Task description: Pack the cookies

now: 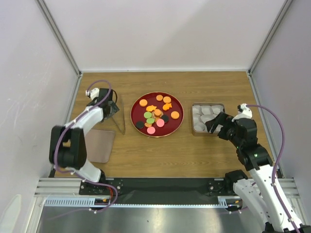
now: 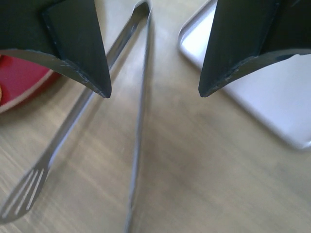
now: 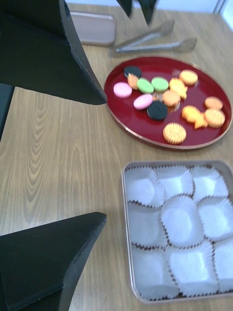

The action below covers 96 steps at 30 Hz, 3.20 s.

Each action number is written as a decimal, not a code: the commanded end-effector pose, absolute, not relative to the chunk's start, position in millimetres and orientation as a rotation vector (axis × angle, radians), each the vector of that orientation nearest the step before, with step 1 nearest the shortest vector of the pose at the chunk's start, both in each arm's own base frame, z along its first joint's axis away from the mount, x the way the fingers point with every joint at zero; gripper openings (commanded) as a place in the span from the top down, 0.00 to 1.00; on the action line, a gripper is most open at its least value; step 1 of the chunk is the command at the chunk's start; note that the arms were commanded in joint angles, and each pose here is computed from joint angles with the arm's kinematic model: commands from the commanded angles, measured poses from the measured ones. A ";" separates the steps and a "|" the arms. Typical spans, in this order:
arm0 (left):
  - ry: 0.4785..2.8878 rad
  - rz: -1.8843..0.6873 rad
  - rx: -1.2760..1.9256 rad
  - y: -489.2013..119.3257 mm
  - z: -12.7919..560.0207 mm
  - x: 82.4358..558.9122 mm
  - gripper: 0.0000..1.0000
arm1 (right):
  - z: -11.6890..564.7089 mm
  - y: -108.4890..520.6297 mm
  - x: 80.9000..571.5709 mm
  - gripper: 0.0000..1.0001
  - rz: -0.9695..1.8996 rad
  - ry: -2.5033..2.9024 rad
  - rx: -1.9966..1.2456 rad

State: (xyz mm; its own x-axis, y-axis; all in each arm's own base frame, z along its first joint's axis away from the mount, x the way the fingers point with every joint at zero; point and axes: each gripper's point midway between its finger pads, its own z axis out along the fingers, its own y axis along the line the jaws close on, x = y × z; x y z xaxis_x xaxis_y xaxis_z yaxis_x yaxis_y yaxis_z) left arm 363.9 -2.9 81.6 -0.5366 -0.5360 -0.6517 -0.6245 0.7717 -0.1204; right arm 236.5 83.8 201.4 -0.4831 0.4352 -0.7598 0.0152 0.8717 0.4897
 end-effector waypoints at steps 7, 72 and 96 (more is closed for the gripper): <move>2.366 0.169 -0.795 1.0 49.6 414.7 0.33 | 217.4 94.6 214.8 0.01 0.617 2.003 0.260; 1.305 -1.880 -0.076 -245.8 394.7 253.7 1.00 | 364.7 282.6 175.5 0.00 1.416 1.522 -0.333; 1.221 -1.993 -0.080 -263.4 407.2 256.6 0.99 | 396.8 314.1 173.1 0.00 1.484 1.390 -0.333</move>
State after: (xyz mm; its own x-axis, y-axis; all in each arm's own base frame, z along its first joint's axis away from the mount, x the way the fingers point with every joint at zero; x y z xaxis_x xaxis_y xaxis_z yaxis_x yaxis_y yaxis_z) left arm 267.8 -264.0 377.3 -0.7201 -0.6250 -0.3013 0.5085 -0.1800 -0.8420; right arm 174.2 318.0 362.5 -0.4978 0.4141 -0.7621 -0.7550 0.2256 0.6157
